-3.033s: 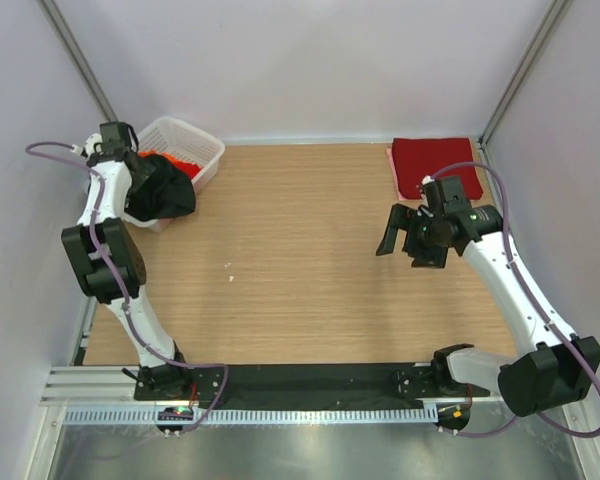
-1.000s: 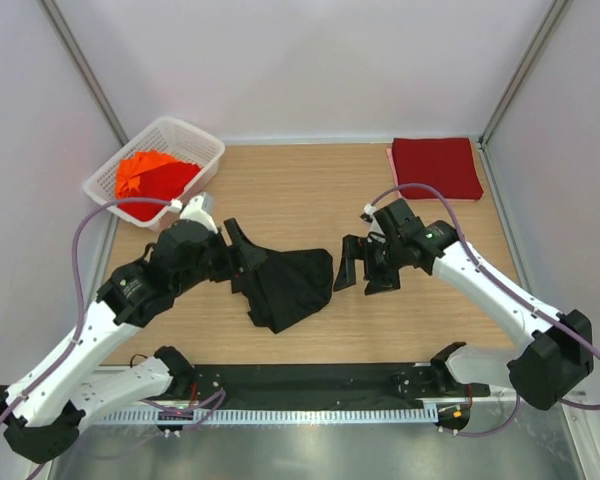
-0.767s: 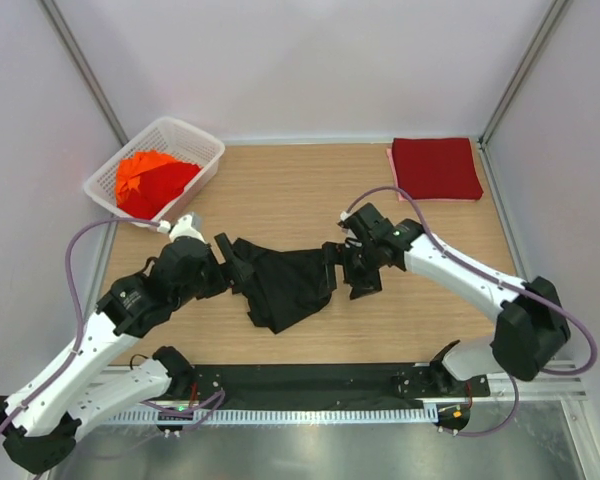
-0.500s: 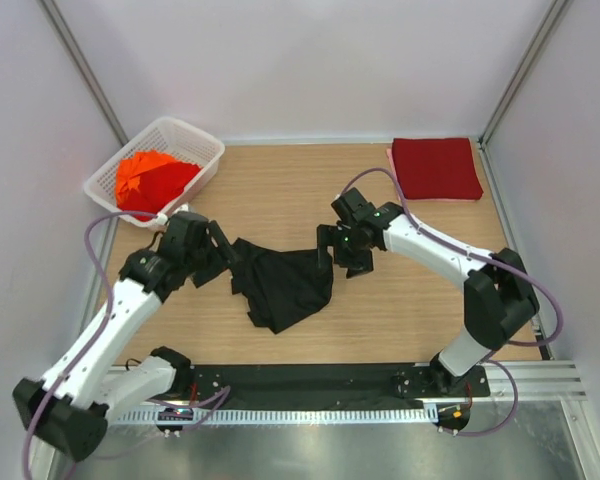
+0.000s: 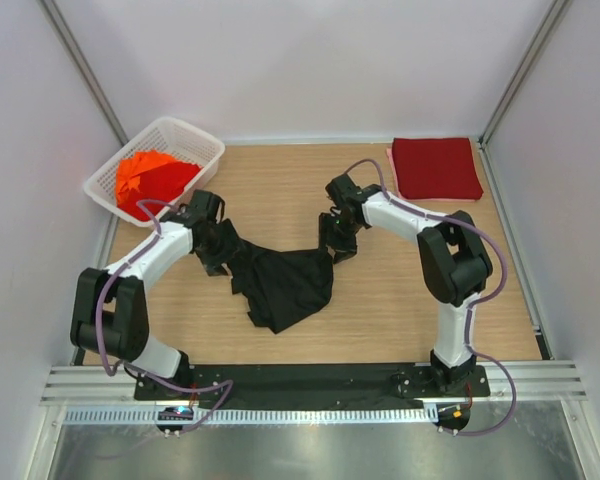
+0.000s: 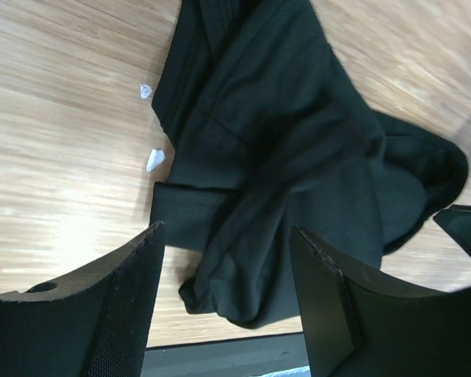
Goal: Fold and stack the t-shirts
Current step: Flatten the tshirt out
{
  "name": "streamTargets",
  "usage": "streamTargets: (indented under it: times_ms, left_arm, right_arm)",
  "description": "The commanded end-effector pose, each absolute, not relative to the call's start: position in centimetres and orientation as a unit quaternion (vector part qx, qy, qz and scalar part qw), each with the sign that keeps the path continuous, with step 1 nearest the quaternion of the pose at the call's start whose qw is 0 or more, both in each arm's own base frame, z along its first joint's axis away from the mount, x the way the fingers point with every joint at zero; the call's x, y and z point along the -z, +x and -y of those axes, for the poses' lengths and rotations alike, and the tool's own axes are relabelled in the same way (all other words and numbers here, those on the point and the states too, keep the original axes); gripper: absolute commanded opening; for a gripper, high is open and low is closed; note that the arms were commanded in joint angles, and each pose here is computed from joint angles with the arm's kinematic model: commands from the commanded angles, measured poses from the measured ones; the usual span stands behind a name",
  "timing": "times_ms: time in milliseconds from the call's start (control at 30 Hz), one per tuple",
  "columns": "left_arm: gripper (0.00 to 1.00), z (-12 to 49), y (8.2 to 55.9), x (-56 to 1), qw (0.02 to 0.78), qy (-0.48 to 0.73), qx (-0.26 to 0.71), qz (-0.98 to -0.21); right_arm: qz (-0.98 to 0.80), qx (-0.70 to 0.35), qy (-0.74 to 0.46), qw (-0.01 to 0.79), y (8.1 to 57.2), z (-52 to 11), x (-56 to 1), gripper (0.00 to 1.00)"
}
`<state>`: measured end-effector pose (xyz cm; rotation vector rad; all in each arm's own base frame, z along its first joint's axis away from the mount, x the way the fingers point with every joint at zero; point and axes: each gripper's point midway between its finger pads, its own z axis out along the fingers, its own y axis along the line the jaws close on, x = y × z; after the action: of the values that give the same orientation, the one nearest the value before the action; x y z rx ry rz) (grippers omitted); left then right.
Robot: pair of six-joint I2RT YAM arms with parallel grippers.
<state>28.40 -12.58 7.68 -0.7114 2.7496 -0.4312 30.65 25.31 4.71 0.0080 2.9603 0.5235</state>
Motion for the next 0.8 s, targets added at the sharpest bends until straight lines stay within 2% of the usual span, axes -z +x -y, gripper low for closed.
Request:
streamTargets:
  times_ms: [0, 200, 300, 333, 433, 600, 767]
  left_arm:
    - [0.65, 13.2, 29.4, -7.7, 0.136, -0.229, 0.17, -0.949]
    - [0.66, 13.1, 28.6, -5.3, 0.104, -0.238, 0.158, -0.953]
    - [0.59, 13.0, 28.3, -4.0, 0.085, -0.241, 0.146, -0.956]
    - [0.53, 12.7, 28.1, -3.6, 0.083, -0.246, 0.138, -0.956]
    - [0.51, 11.3, 28.4, -3.2, 0.099, -0.26, 0.111, -0.954]
    - [0.51, 11.0, 29.7, -4.0, 0.128, -0.272, 0.136, -0.944]
    - [0.62, 11.2, 30.0, -4.9, 0.156, -0.275, 0.159, -0.935]
  right_arm:
    - [-0.978, -0.194, -0.025, 0.067, 31.5, -26.7, -5.4, 0.53]
    - [-0.979, -0.192, -0.029, 0.056, 31.6, -26.9, -4.0, 0.48]
    - [-0.98, -0.189, -0.028, 0.051, 31.3, -26.8, -3.4, 0.48]
    - [-0.98, -0.191, -0.029, 0.051, 31.3, -26.8, -3.3, 0.48]
    - [-0.98, -0.193, -0.031, 0.048, 31.2, -26.9, -3.2, 0.45]
    - [-0.979, -0.195, -0.036, 0.049, 31.2, -26.9, -3.3, 0.44]
    - [-0.98, -0.188, -0.04, 0.046, 30.9, -26.6, -3.0, 0.44]
